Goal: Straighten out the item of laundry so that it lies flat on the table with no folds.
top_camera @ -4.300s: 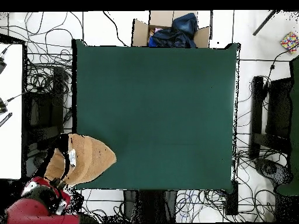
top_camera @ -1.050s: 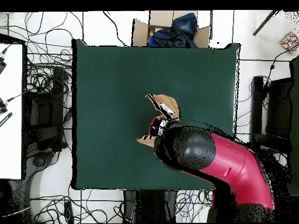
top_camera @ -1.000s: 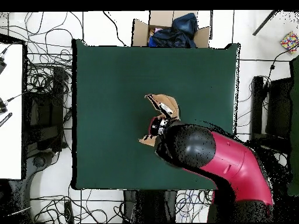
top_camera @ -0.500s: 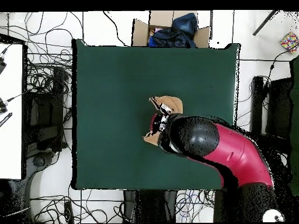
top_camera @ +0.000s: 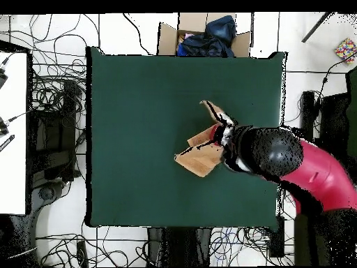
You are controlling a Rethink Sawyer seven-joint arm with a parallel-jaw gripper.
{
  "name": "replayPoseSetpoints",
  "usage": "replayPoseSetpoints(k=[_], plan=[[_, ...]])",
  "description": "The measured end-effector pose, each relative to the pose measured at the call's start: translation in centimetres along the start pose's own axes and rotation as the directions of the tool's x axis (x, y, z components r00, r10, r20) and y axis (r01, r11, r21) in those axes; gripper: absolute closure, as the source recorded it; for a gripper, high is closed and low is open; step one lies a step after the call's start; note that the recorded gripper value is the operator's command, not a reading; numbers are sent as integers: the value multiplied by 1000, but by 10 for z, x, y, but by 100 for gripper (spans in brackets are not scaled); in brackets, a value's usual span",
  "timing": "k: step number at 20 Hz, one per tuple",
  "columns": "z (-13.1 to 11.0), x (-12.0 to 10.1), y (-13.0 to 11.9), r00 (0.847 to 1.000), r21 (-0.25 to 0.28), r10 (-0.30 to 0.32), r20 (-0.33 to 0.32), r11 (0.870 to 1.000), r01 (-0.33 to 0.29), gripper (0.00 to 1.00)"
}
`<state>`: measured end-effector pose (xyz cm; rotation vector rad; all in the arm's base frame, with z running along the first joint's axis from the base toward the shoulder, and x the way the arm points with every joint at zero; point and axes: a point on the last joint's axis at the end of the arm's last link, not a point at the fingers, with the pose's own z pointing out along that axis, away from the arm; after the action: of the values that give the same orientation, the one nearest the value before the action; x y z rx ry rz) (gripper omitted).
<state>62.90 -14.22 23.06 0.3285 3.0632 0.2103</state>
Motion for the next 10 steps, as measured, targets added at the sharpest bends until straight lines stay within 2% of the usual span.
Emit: replayPoseSetpoints(k=[4, 10], plan=[[3, -17, -31, 999, 3, -43, 12, 999, 43, 100], [12, -28, -66, 995, 17, -98, 24, 995, 98, 100]])
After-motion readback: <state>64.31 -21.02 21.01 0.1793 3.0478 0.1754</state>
